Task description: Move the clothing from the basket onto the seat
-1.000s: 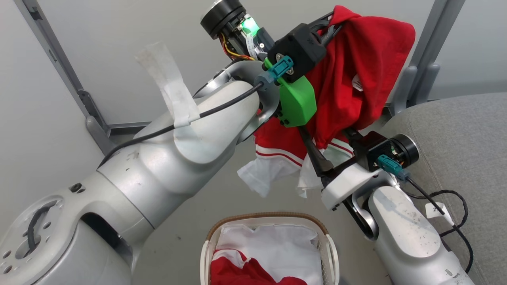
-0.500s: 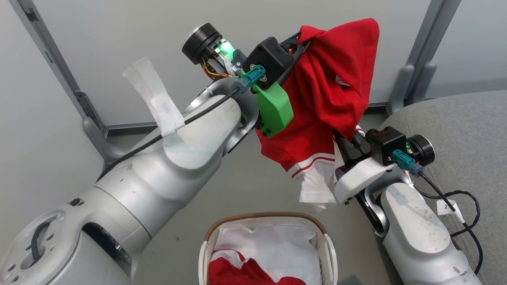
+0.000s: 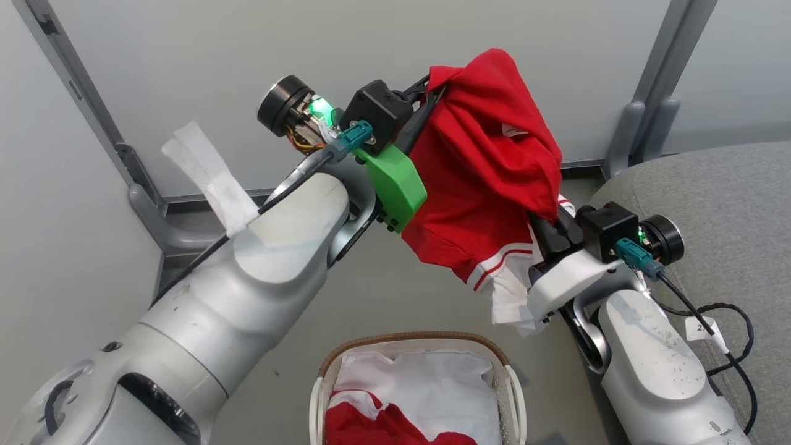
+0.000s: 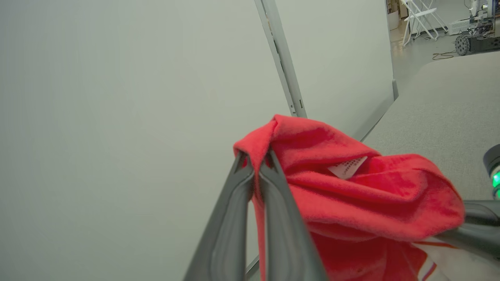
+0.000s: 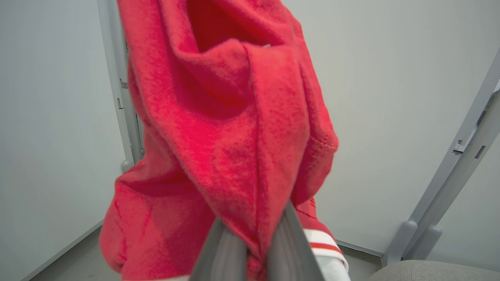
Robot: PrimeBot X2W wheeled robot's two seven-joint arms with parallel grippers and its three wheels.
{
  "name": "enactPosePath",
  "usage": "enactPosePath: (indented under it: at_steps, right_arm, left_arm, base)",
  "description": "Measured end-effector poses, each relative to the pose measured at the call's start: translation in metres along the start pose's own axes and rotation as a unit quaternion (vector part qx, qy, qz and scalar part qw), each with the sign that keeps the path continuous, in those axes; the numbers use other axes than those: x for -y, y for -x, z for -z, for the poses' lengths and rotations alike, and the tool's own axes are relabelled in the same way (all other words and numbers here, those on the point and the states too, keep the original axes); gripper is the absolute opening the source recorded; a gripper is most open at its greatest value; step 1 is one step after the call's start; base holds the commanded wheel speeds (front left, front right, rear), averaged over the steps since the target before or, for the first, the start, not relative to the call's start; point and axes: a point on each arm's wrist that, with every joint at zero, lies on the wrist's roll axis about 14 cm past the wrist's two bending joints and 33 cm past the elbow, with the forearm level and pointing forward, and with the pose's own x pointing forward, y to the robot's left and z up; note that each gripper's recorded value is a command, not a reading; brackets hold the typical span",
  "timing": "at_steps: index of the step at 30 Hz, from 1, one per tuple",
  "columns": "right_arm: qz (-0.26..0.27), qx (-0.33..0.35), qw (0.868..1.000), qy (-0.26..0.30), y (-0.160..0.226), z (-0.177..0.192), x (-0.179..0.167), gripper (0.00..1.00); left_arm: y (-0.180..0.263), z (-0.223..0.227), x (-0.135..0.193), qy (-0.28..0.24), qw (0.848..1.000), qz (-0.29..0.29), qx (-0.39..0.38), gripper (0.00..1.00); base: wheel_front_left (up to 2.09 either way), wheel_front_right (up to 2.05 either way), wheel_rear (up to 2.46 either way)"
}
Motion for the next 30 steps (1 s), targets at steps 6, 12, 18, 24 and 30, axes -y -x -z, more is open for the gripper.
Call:
enactPosePath:
  at_steps: [6, 12, 18, 24, 30]
  right_arm:
    - [0.007, 0.003, 1.000, 0.001, 0.000, -0.001, 0.005, 0.00]
    - [0.019, 0.001, 1.000, 0.003, 0.002, 0.000, 0.012, 0.00]
    - [0.029, -0.011, 1.000, 0.001, 0.009, 0.010, 0.017, 0.00]
    - [0.040, -0.023, 0.999, -0.004, 0.017, 0.019, 0.022, 0.00]
    - [0.058, -0.029, 0.998, -0.009, 0.026, 0.024, 0.032, 0.00]
  left_arm:
    - [0.012, 0.010, 0.000, 0.049, 0.999, -0.022, 0.010, 1.00]
    - [0.036, 0.041, 0.014, 0.100, 0.994, -0.031, -0.006, 1.00]
    - [0.063, 0.074, 0.028, 0.161, 0.985, -0.056, -0.025, 1.00]
    - [0.088, 0.105, 0.033, 0.200, 0.974, -0.093, -0.052, 1.00]
    - [0.109, 0.130, 0.047, 0.222, 0.965, -0.112, -0.082, 1.00]
  base:
    - [0.00, 0.00, 0.00]
    - [0.00, 0.00, 0.00]
    - [0.00, 0.00, 0.00]
    - [0.00, 0.00, 0.00]
    - [0.00, 0.00, 0.00]
